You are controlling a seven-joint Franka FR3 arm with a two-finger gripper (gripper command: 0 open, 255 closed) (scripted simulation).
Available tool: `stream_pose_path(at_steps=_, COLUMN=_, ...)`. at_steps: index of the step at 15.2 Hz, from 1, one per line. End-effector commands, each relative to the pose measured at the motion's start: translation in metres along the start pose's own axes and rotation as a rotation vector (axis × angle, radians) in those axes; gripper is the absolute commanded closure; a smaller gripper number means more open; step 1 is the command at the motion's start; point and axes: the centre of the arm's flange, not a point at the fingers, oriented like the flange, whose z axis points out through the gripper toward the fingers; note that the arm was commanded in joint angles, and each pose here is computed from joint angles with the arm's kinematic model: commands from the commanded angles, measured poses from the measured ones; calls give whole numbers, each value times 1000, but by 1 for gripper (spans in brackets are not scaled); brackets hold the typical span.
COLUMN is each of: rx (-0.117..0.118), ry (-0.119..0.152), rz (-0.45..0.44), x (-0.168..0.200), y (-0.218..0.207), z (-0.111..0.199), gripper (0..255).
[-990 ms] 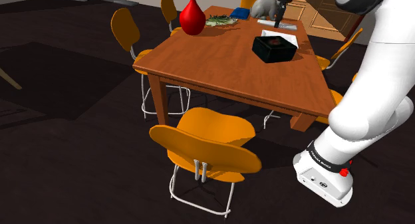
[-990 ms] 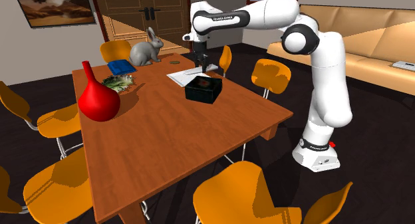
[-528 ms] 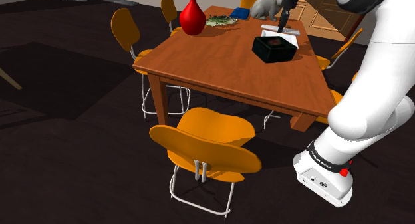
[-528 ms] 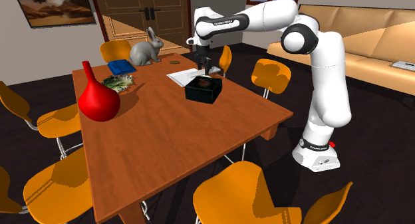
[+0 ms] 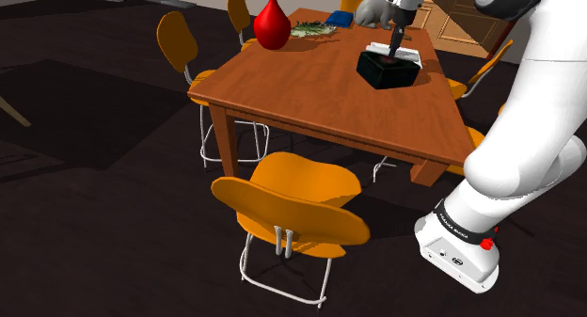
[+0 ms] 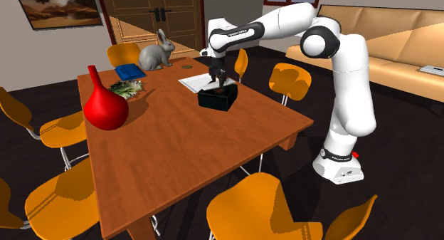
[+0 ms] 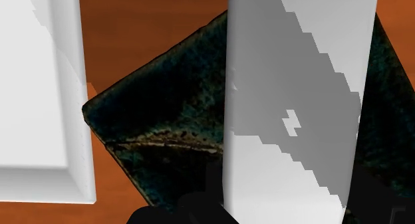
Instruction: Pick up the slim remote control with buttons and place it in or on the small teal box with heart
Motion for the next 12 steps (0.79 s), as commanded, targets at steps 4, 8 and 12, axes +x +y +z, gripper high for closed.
stream_pose_path(at_steps=4, rx=-1, ry=0, rz=0, x=-1, y=1, z=4, gripper=255)
stream_pose_path(at_steps=8, rx=-1, ry=0, rz=0, x=-1, y=1, z=4, gripper=255)
stream_pose_path(at_steps=12, rx=-1, ry=0, rz=0, x=-2, y=1, z=4, gripper=0)
